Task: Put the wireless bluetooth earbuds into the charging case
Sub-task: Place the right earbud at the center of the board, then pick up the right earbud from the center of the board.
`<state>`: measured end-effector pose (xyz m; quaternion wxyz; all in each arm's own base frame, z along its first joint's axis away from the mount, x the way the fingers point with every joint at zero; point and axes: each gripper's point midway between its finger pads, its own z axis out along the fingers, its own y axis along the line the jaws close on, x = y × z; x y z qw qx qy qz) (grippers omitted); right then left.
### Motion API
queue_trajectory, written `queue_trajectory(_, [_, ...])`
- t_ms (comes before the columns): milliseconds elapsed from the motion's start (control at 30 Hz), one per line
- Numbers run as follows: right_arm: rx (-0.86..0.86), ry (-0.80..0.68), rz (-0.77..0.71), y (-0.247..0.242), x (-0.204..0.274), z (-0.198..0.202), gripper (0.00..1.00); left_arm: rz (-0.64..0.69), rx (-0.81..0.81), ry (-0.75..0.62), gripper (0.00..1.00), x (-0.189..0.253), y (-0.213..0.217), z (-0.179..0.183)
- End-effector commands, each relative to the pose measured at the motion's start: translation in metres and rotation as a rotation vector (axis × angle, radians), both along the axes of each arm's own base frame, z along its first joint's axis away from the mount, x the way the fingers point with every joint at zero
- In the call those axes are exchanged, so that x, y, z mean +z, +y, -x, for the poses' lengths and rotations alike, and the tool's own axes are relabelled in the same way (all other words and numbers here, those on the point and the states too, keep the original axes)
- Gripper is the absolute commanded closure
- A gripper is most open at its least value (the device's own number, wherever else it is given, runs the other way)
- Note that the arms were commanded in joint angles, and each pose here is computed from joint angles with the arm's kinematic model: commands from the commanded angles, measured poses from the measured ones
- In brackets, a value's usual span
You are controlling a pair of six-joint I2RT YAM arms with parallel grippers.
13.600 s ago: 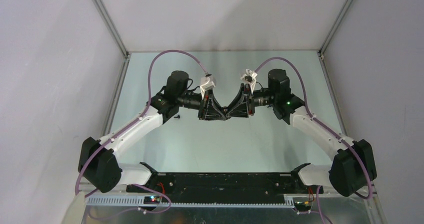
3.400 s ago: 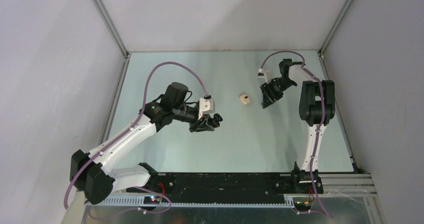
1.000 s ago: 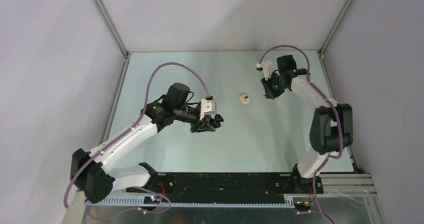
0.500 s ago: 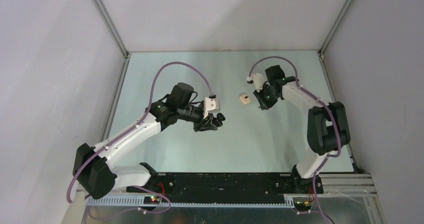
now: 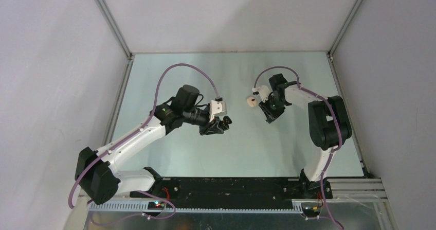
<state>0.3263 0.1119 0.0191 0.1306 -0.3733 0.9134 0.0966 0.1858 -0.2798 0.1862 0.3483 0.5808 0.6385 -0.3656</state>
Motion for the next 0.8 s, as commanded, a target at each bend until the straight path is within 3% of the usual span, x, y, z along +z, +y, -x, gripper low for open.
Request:
queue_trajectory(0, [0.024,0.036,-0.033,0.006,0.001,0.010,0.64,0.029,-0.007,-0.034,1.00,0.009,-0.004,-0.001])
queue_trajectory(233, [0.099,0.029,-0.146,0.015,0.022,0.016,0.51,0.025,-0.010,-0.030,1.00,0.008,-0.004,0.000])
queue_trajectory(567, [0.032,0.021,-0.276,0.004,0.028,-0.001,0.50,0.020,-0.019,-0.033,1.00,0.008,-0.005,0.002])
queue_trajectory(767, [0.065,0.075,-0.368,0.014,0.031,0.009,0.52,0.014,-0.022,-0.032,1.00,0.006,-0.005,0.002])
